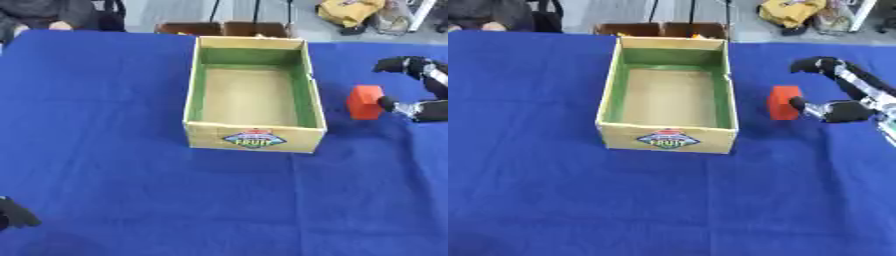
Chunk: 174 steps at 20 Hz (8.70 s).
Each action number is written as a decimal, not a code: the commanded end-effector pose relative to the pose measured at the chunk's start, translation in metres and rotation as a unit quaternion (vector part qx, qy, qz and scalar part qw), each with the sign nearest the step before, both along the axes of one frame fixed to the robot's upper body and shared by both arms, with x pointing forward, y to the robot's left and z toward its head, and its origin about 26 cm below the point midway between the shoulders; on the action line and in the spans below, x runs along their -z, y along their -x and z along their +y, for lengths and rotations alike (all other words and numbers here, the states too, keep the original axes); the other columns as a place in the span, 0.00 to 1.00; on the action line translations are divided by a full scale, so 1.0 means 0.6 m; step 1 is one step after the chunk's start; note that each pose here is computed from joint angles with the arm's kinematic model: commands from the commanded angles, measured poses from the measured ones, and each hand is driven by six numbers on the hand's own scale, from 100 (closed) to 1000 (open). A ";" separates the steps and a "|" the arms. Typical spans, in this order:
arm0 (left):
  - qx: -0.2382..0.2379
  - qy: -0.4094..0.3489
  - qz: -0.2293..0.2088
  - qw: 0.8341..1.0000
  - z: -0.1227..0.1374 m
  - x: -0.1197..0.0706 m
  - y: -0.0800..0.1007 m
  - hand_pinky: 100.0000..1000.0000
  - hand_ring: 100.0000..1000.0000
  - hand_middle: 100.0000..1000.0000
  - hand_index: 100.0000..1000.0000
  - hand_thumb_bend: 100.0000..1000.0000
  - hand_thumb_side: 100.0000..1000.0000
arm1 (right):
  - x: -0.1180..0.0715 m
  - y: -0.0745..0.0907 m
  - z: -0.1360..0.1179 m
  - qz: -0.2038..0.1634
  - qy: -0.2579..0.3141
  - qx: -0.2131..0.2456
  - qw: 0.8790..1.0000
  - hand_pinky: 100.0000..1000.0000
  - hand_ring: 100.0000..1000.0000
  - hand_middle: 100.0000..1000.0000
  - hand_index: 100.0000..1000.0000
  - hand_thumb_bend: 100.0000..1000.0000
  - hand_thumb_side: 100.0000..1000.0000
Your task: Pick up objects on the table and place them in the box.
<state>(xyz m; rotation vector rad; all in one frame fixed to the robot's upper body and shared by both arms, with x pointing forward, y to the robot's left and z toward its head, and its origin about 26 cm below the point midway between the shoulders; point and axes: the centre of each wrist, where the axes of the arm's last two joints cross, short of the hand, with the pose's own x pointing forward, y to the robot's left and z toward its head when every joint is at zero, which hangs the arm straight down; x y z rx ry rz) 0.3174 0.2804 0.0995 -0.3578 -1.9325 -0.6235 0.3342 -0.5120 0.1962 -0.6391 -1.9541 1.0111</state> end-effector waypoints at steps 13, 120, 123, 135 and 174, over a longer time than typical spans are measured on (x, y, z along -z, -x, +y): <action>0.007 -0.010 -0.019 1.000 0.002 -0.019 -0.001 0.57 0.51 0.35 0.55 0.20 1.00 | -0.009 -0.006 -0.007 0.017 0.035 -0.004 0.999 0.92 0.94 0.75 0.87 0.39 0.48; 0.009 -0.019 -0.001 1.000 0.004 -0.001 0.004 0.58 0.50 0.35 0.55 0.23 1.00 | -0.059 -0.018 0.017 -0.044 0.033 0.012 0.998 0.70 0.40 0.28 0.69 0.00 0.00; 0.009 -0.021 0.006 1.000 0.006 0.003 0.005 0.58 0.50 0.35 0.55 0.23 1.00 | -0.077 -0.022 0.024 -0.046 0.031 -0.001 0.998 0.71 0.41 0.28 0.69 0.00 0.00; 0.021 -0.020 0.022 0.999 0.003 0.012 0.008 0.57 0.50 0.34 0.55 0.24 1.00 | -0.114 -0.061 0.070 -0.032 0.005 -0.054 0.998 0.71 0.42 0.29 0.70 0.00 0.10; 0.049 -0.021 0.021 0.998 -0.031 0.006 -0.007 0.57 0.49 0.34 0.55 0.29 1.00 | -0.024 -0.176 0.196 0.002 0.151 -0.146 0.978 0.84 0.82 0.67 0.86 0.06 0.46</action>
